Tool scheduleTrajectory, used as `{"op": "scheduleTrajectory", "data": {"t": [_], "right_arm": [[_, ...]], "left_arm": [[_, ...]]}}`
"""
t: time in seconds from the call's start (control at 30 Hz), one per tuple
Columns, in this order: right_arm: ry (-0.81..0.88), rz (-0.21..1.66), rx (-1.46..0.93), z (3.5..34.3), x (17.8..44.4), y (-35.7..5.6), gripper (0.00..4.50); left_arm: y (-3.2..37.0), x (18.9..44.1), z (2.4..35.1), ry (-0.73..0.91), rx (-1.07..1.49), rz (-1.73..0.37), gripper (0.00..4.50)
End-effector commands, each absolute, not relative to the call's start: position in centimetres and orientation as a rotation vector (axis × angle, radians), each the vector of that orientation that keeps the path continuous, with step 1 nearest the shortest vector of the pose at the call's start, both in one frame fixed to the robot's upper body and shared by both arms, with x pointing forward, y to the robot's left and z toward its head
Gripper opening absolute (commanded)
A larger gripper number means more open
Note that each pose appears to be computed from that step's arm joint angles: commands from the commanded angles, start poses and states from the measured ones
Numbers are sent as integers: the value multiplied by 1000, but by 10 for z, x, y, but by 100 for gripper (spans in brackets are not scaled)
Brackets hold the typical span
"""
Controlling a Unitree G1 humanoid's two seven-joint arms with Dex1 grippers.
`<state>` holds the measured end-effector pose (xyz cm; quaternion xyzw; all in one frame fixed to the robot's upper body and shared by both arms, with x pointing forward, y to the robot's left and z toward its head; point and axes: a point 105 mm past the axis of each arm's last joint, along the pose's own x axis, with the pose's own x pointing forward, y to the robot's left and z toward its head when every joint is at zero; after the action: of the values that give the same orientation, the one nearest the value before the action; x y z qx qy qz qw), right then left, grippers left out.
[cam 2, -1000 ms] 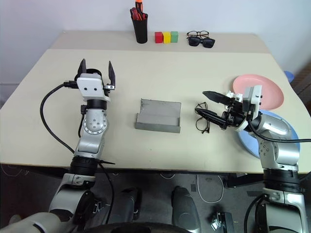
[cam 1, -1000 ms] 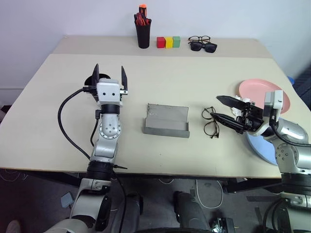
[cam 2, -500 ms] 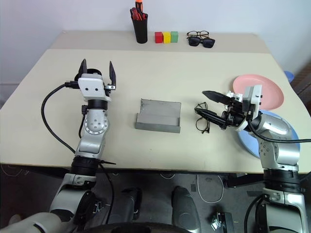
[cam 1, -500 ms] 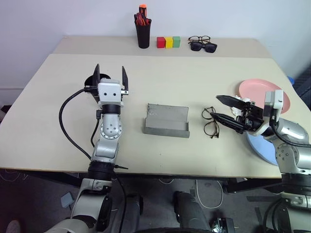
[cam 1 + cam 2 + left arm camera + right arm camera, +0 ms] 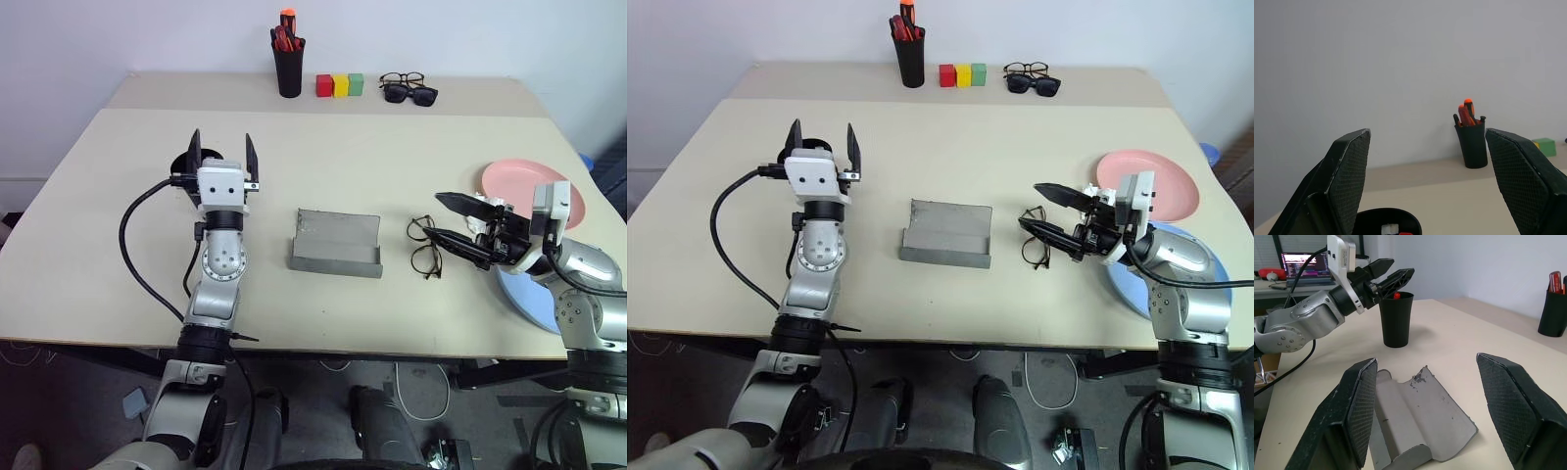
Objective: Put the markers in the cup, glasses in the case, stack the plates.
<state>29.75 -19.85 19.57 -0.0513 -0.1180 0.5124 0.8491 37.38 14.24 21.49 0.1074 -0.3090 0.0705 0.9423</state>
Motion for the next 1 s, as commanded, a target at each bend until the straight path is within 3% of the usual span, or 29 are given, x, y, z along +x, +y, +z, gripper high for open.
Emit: {"op": "scheduleTrajectory", "data": {"t": [0.03, 1.0], "right_arm": [[-295, 1076, -139, 208, 296, -200, 330], [-293, 1070, -140, 208, 296, -200, 330]], "left_arm": [[139, 370, 229, -683, 220, 141, 382], [138, 370, 228, -684, 219, 129, 382]]}}
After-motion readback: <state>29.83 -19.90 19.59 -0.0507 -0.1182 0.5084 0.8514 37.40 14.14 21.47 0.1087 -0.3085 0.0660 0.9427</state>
